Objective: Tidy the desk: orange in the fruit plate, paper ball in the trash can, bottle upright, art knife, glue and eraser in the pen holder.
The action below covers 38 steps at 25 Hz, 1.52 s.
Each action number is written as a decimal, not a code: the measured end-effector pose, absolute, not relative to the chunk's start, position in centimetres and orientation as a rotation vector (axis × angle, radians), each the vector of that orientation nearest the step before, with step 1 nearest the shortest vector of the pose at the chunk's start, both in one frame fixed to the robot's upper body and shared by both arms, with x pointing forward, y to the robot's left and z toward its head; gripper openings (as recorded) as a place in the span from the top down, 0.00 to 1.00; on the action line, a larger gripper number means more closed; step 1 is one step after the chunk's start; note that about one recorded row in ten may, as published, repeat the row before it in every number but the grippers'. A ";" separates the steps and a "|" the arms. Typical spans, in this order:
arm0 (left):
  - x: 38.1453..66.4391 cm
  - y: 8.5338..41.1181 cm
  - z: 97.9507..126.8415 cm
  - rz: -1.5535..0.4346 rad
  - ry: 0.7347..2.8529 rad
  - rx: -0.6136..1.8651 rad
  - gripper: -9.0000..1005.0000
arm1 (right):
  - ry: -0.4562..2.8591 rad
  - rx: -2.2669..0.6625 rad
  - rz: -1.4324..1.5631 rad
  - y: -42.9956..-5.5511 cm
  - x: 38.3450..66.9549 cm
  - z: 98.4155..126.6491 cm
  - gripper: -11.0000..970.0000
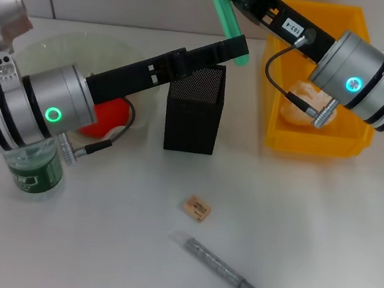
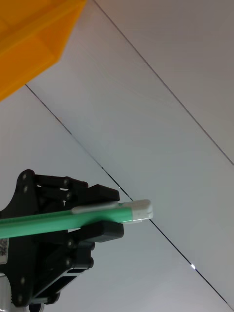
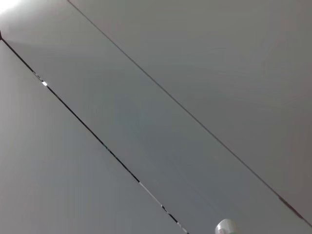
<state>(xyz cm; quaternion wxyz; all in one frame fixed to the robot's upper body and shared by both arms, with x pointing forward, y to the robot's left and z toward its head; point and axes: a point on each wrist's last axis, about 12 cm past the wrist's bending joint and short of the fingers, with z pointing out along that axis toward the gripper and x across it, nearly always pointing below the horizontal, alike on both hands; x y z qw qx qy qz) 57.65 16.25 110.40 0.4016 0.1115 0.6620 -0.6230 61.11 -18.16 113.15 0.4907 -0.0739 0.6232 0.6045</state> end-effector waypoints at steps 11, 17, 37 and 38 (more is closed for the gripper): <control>57.9 16.0 110.5 -1.572 1.681 0.285 0.40 | 1.512 -0.190 1.464 -18.1 61.1 113.2 0.82; 57.9 15.9 110.4 -1.568 1.692 0.292 0.55 | 1.510 -0.192 1.466 -18.1 61.1 113.2 0.80; 57.7 16.0 110.5 -1.547 1.654 0.312 0.90 | 1.500 -0.176 1.474 -18.4 60.9 113.1 0.71; 57.7 16.0 110.5 -1.547 1.651 0.313 0.90 | 1.493 -0.172 1.483 -18.4 60.8 113.2 0.70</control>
